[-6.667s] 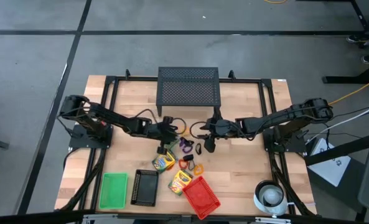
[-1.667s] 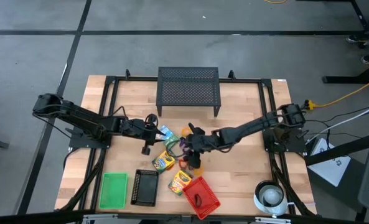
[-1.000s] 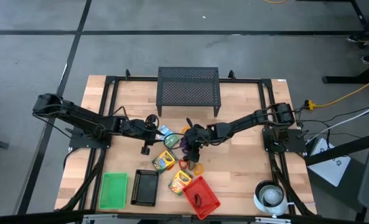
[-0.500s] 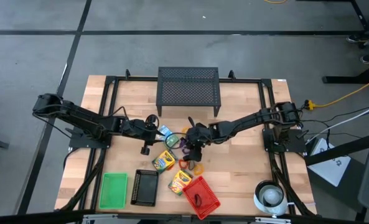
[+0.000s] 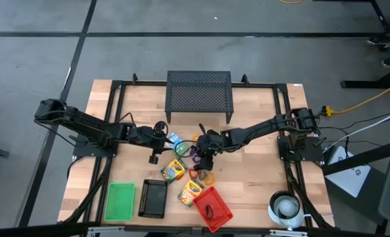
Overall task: Pick & Place Office Desk Supplies
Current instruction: Put the black rubber band into the red bin
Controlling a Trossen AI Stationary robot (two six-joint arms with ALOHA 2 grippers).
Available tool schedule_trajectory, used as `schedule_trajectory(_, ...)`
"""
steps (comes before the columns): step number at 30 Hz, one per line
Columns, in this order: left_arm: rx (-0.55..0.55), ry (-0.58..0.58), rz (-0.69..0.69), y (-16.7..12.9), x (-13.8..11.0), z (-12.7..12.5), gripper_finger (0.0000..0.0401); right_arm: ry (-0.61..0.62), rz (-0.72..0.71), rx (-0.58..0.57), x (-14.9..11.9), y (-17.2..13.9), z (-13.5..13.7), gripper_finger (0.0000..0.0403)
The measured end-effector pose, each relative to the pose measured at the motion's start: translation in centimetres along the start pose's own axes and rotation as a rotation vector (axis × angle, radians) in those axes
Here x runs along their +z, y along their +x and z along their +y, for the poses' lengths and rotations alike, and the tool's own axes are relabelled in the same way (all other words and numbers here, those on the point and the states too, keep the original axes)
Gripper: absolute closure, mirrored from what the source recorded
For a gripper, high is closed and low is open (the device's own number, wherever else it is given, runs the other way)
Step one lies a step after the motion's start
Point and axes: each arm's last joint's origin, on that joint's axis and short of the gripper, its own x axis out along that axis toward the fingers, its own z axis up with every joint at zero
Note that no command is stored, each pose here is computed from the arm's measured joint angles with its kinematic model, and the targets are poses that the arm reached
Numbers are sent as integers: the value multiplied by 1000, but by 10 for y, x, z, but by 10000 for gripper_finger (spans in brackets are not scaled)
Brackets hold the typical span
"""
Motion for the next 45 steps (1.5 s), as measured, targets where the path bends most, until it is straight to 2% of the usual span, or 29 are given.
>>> schedule_trajectory(14,-25,-7,-4,0,0,-1,290,18,18,-7,-4,8,-1,294)
schedule_trajectory(19,-25,-7,-4,0,0,-1,290,18,23,-9,-5,10,-1,335)
schedule_trajectory(23,-25,-7,-4,0,0,-1,290,13,15,-31,-5,10,-2,387)
schedule_trajectory(27,-25,-7,-4,0,0,-1,290,19,10,-41,-3,8,-4,393)
schedule_trajectory(32,-25,-7,-5,0,0,-1,290,30,-33,-23,4,-7,-2,398)
schedule_trajectory(39,-25,-8,-4,0,0,-1,290,61,-134,6,20,-48,3,400)
schedule_trajectory(42,-25,-8,-3,0,0,-1,290,57,-180,42,25,-66,8,401)
schedule_trajectory(45,-26,-8,-1,0,0,-1,290,36,-171,132,23,-75,18,401)
